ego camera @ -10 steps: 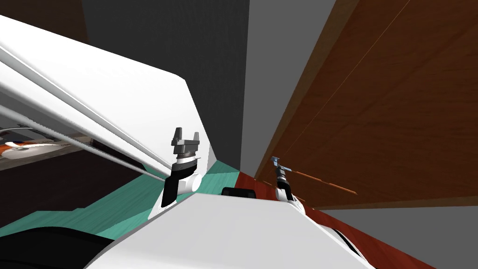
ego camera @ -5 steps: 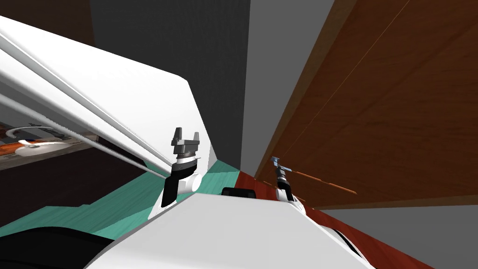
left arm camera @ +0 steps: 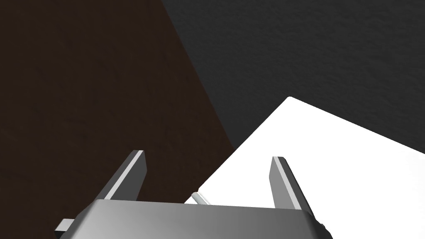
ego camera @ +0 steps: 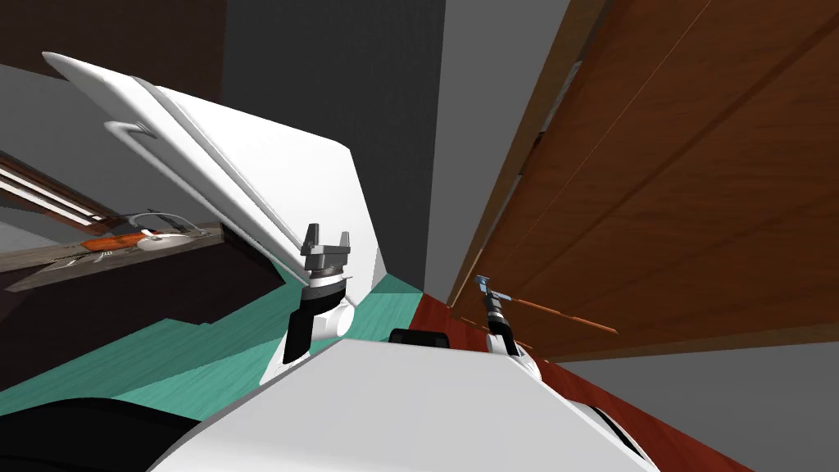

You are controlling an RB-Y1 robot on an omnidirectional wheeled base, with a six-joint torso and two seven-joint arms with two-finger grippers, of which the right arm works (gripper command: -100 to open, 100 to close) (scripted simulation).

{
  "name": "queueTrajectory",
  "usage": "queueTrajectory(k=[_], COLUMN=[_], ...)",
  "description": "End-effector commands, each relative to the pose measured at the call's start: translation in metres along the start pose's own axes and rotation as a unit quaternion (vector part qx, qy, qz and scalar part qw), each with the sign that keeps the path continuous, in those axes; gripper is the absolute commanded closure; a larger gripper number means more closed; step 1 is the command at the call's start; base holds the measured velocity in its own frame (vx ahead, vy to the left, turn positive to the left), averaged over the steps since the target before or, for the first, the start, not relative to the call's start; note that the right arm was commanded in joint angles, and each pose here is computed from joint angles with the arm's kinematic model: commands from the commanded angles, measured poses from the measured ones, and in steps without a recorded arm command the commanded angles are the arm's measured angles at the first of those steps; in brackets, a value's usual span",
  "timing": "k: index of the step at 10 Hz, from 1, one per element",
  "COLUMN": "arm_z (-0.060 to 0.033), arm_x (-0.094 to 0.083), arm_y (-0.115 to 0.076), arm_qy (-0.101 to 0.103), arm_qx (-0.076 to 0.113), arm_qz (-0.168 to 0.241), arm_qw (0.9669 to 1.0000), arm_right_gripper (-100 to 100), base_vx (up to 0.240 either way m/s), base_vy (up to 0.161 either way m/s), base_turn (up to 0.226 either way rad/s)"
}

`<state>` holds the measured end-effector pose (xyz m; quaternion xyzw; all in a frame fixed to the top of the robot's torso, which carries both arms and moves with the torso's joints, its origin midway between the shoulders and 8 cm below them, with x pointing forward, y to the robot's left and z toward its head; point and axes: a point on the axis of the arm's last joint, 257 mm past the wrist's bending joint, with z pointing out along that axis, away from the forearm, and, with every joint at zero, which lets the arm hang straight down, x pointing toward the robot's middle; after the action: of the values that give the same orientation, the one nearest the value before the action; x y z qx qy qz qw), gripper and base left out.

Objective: Pull the door open

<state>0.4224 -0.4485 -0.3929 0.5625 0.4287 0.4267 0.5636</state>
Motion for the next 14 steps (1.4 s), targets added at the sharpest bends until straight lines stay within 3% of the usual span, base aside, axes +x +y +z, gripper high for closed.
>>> queueTrajectory(k=[1,3,4,5,9,11,14], arm_z=[-0.0026,-0.0049,-0.0033,-0.0049,-0.0064,-0.0069,-0.0107], arm_x=[0.002,0.005,0.005,0.017,0.041,0.044,0.067], arm_y=[0.0,0.0,0.0,-0.001,0.0,0.0,0.001], arm_qy=[0.014,0.028,0.023,0.044,0.084,0.091,0.129], arm_qx=[-0.001,0.0,-0.001,0.001,-0.001,-0.001,-0.001], arm_qz=[0.001,0.001,0.001,0.002,0.001,0.001,0.001], arm_qw=[0.9999,0.9996,0.9997,0.999,0.9964,0.9959,0.9916], arm_right_gripper=[100,100,100,100,100,100,100], base_vx=[-0.229,-0.253,-0.124,-0.155,-0.197,-0.128,-0.145], base_vy=[-0.044,-0.05,-0.012,0.003,-0.033,-0.019,-0.089], base_turn=[0.139,0.124,0.032,-0.011,-0.011,-0.009,-0.009])
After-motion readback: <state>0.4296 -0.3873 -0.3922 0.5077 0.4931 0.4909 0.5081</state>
